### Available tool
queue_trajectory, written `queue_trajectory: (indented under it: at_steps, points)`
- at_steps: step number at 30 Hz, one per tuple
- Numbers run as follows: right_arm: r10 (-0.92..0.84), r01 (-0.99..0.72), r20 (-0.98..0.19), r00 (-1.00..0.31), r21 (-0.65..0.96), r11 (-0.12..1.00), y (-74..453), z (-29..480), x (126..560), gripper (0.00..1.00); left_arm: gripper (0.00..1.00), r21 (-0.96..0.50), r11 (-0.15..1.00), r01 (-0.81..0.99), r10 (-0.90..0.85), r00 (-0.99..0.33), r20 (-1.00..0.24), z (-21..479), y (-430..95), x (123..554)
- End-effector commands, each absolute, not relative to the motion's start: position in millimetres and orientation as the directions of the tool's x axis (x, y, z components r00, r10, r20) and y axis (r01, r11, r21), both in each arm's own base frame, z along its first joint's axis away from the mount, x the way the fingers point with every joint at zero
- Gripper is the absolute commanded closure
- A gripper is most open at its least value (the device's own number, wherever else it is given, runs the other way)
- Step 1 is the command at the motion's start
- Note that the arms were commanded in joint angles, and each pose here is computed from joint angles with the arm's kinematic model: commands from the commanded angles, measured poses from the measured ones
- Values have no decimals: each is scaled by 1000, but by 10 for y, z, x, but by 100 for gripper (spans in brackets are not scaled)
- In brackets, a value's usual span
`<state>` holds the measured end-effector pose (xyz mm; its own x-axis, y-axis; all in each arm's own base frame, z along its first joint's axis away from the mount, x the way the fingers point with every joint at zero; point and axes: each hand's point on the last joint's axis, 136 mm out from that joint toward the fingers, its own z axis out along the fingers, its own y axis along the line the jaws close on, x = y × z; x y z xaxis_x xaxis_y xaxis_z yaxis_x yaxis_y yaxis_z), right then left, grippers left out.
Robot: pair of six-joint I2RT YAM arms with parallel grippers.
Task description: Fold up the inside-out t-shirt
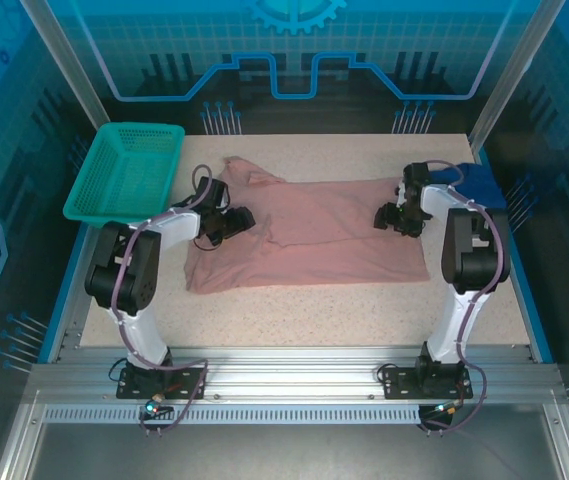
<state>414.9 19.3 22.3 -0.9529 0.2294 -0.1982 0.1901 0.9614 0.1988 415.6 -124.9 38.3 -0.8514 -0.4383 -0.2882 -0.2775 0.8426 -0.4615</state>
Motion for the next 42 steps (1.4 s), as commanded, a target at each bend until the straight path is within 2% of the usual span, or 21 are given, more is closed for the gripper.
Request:
queue_trajectory:
  at_steps: [1, 10, 14, 16, 20, 23, 26, 30, 35, 42]
  points:
    - [172, 154, -90, -981, 184, 971, 210, 194, 3885, 32, 24, -450, 852, -268, -402, -886, -233, 255, -1257, 3911]
    - [166, 166, -3, -986, 63, 984, 133, 149, 3145, 33, 24, -416, 848, -329, -423, -893, -155, 4, -1103, 3007]
    - [191, 188, -28, -981, 68, 980, 136, 218, 2869, 33, 24, -425, 842, -332, -442, -876, -192, 162, -1065, 2853]
    - [188, 177, -95, -978, 114, 978, 206, 331, 2952, 33, 23, -432, 848, -308, -442, -861, -252, 342, -1048, 2988]
    - [181, 134, -266, -947, 186, 973, 338, 708, 3486, 32, 22, -417, 874, -250, -422, -815, -396, 783, -1012, 3574]
    - [177, 100, -330, -927, 238, 966, 499, 878, 3782, 32, 23, -425, 863, -273, -452, -793, -408, 853, -917, 4022]
    - [169, 88, -335, -927, 244, 966, 574, 894, 3894, 31, 25, -430, 859, -279, -453, -805, -383, 784, -913, 4323]
    - [169, 88, -322, -931, 252, 964, 607, 823, 3907, 31, 26, -402, 874, -272, -434, -807, -399, 775, -880, 4625]
    - [166, 85, -304, -938, 261, 961, 636, 736, 3895, 31, 33, -341, 892, -296, -428, -796, -429, 756, -687, 5005]
    - [150, 73, -302, -941, 253, 965, 632, 727, 3871, 31, 40, -325, 885, -332, -446, -803, -395, 602, -534, 5309]
